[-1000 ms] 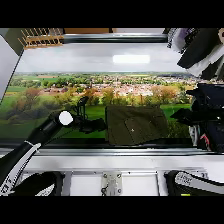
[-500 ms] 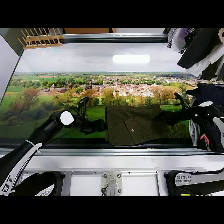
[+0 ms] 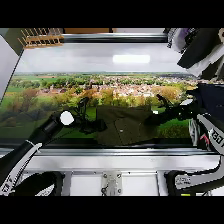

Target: Fold the clothes and pants, and hang the long-sleeved shirts on hangers.

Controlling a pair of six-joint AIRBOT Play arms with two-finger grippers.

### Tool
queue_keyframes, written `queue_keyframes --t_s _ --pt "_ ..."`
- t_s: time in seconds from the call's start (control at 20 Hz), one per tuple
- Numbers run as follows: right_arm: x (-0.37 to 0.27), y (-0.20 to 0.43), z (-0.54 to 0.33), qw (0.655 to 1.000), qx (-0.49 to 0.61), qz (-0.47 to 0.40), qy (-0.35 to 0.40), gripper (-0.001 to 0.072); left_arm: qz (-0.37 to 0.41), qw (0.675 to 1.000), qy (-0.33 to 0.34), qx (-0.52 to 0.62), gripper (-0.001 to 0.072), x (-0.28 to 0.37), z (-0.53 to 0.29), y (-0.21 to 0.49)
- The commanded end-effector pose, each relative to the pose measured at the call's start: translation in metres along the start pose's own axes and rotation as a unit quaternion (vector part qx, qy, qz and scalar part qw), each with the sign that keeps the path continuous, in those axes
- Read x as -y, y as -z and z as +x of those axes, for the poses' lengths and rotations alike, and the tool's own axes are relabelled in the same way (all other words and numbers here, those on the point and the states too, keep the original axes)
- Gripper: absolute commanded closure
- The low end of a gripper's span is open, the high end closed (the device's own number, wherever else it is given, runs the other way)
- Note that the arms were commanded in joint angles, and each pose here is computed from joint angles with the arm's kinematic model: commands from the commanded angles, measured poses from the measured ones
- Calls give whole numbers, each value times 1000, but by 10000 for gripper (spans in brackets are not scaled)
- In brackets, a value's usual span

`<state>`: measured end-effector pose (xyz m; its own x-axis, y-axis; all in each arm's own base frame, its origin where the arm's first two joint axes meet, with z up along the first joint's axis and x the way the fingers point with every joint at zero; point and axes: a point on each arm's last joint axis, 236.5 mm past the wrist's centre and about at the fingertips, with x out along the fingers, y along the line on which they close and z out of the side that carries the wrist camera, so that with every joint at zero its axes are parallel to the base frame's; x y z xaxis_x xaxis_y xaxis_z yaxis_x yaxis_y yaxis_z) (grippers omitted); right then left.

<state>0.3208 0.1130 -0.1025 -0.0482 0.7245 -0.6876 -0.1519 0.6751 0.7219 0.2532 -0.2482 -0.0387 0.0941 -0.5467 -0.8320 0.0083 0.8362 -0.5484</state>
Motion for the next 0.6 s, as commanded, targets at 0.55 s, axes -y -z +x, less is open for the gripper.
queue_keyframes --t_s 0.55 --pt "-20 -159 -311 897 402 155 96 668 1 1000 0 2 185 0 0 -1"
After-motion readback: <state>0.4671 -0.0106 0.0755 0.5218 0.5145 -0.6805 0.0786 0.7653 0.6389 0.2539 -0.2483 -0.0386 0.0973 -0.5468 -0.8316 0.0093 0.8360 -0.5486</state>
